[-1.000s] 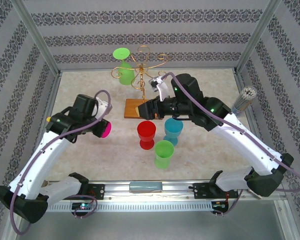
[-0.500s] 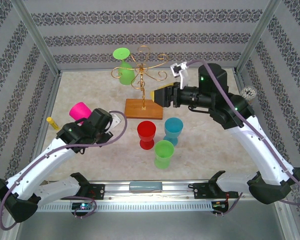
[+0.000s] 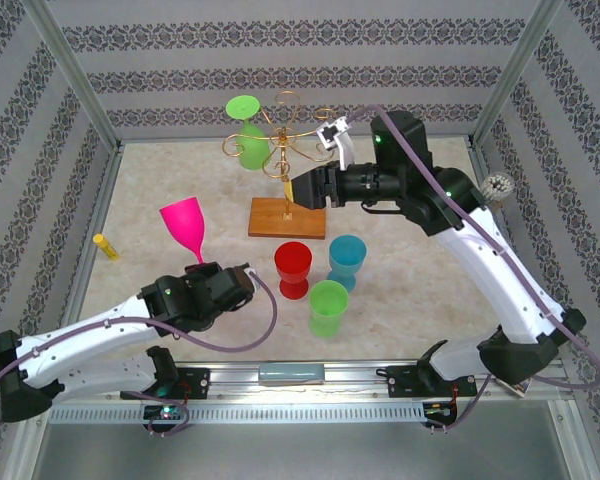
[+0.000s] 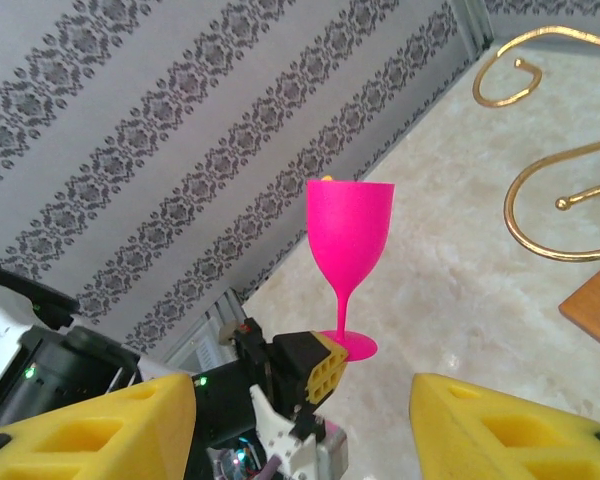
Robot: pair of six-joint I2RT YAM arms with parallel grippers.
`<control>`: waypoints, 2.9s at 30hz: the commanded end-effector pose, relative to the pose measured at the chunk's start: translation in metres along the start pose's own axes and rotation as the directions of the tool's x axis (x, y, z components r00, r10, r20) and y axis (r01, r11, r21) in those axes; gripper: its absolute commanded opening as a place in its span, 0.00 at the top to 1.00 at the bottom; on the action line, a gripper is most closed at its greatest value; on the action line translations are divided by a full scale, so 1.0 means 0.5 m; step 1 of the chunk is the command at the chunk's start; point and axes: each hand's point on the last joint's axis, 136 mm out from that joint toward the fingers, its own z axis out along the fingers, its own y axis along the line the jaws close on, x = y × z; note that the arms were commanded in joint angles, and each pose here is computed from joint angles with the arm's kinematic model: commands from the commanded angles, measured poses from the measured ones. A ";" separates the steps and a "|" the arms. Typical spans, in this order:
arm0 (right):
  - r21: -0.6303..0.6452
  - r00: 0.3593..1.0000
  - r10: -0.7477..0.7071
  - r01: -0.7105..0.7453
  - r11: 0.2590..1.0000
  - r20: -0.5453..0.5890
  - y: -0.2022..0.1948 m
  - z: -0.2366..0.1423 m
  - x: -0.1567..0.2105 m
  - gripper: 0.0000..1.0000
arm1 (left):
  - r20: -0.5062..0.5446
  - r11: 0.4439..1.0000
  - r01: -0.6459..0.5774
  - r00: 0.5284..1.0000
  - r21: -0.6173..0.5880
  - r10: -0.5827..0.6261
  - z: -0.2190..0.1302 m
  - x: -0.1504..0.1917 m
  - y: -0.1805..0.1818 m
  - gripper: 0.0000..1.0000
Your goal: Take the wine glass off the wine glass rack
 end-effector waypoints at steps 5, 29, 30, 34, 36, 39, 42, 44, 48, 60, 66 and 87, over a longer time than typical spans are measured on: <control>-0.009 0.994 -0.092 0.092 0.996 -0.054 0.022 0.046 0.004 0.42 | -0.099 0.936 -0.295 0.955 -0.190 0.281 -0.009 0.005 -0.004 1.00; -0.062 0.903 -0.345 0.340 0.938 -0.256 0.064 0.278 0.049 0.36 | -0.320 0.680 -0.609 0.793 -0.408 0.518 -0.003 0.022 0.004 1.00; -0.062 0.902 -0.343 0.339 0.939 -0.261 0.062 0.287 0.050 0.36 | -0.327 0.672 -0.615 0.789 -0.413 0.521 -0.001 0.021 0.003 1.00; -0.071 0.892 -0.349 0.344 0.936 -0.287 0.060 0.315 0.063 0.31 | -0.357 0.636 -0.643 0.766 -0.427 0.535 0.008 0.017 -0.006 1.00; -0.065 0.885 -0.357 0.354 0.933 -0.300 0.059 0.326 0.071 0.30 | -0.356 0.634 -0.639 0.769 -0.435 0.531 0.008 0.016 -0.005 1.00; -0.071 0.877 -0.362 0.359 0.931 -0.316 0.059 0.338 0.083 0.30 | -0.354 0.632 -0.635 0.772 -0.444 0.527 0.005 0.011 -0.001 1.00; -0.075 0.873 -0.363 0.358 0.931 -0.327 0.060 0.344 0.092 0.31 | -0.356 0.628 -0.638 0.770 -0.445 0.530 0.006 0.007 -0.001 1.00; -0.075 0.871 -0.360 0.357 0.931 -0.333 0.058 0.347 0.096 0.32 | -0.348 0.632 -0.631 0.776 -0.450 0.527 0.004 0.004 0.000 1.00; -0.078 0.867 -0.357 0.352 0.933 -0.347 0.055 0.351 0.105 0.36 | -0.344 0.629 -0.626 0.779 -0.461 0.524 0.006 -0.004 -0.001 1.00; -0.083 0.861 -0.357 0.352 0.932 -0.362 0.053 0.352 0.115 0.68 | -0.347 0.628 -0.626 0.780 -0.462 0.522 0.005 -0.004 0.000 1.00; -0.085 0.858 -0.358 0.352 0.932 -0.367 0.051 0.353 0.118 0.95 | -0.343 0.630 -0.624 0.781 -0.463 0.521 0.005 -0.005 0.000 1.00; -0.071 0.865 -0.386 0.385 0.920 -0.321 0.076 0.320 0.093 1.00 | -0.324 0.649 -0.579 0.815 -0.494 0.480 -0.001 -0.018 0.009 0.69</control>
